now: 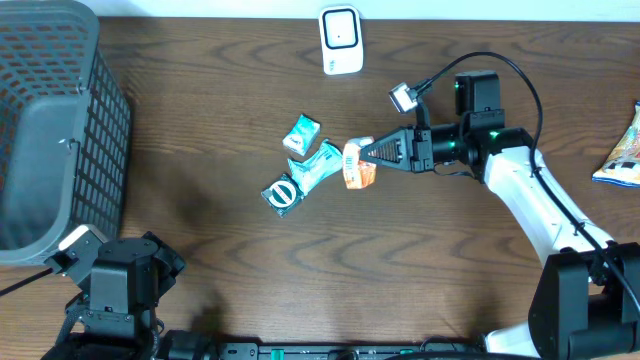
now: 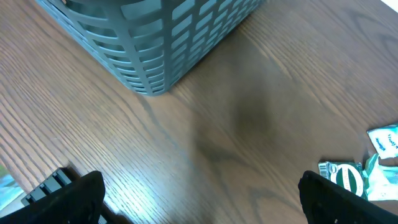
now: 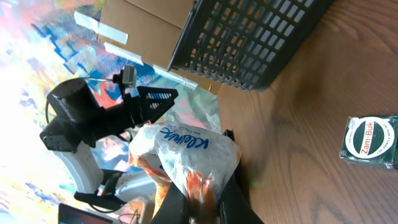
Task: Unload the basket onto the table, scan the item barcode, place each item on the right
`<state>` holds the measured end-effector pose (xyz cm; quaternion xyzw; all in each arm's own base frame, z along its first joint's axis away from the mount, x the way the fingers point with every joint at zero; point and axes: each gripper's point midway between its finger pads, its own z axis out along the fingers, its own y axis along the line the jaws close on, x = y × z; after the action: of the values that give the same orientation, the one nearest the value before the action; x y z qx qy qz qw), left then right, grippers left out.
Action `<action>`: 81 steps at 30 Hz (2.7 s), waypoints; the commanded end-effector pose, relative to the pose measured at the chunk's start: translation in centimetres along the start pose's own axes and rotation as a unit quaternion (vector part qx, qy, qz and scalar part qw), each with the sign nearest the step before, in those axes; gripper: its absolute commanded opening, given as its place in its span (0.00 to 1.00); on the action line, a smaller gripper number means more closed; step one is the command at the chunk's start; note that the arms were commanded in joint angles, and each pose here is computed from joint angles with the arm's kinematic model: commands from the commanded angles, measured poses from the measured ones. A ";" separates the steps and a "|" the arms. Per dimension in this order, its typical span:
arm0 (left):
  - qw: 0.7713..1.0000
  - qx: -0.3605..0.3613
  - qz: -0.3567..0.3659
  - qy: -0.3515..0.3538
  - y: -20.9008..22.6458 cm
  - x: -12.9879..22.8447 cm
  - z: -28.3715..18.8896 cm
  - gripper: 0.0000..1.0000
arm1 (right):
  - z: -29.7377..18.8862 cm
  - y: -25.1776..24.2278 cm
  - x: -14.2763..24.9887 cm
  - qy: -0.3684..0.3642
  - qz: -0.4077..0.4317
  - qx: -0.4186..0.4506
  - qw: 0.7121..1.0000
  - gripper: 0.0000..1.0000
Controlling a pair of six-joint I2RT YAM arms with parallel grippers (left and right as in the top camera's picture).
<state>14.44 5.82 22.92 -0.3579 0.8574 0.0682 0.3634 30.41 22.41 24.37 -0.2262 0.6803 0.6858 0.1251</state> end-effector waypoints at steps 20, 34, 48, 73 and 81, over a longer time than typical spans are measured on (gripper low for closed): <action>1.000 -0.009 -0.009 -0.006 0.4 -0.2 0.0 0.98 | 0.3 0.2 -0.4 0.000 -0.012 0.014 1.000 0.01; 1.000 -0.009 -0.009 -0.006 0.4 -0.2 0.0 0.98 | -4.4 -13.6 6.1 0.073 0.090 0.555 0.824 0.01; 1.000 -0.009 -0.009 -0.006 0.4 -0.2 0.0 0.98 | -6.7 -10.0 -5.0 0.022 -0.016 0.641 0.767 0.01; 1.000 -0.009 -0.009 -0.006 0.4 -0.2 0.0 0.98 | -2.8 -25.1 -25.3 0.136 -0.464 0.738 0.470 0.01; 1.000 -0.009 -0.009 -0.006 0.4 -0.2 0.0 0.98 | -2.3 -25.9 -25.9 0.115 -0.467 0.767 0.425 0.01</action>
<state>14.43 5.82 22.92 -0.3578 0.8575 0.0683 0.3633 65.44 24.73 12.21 -0.3978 0.7391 -0.2834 0.4639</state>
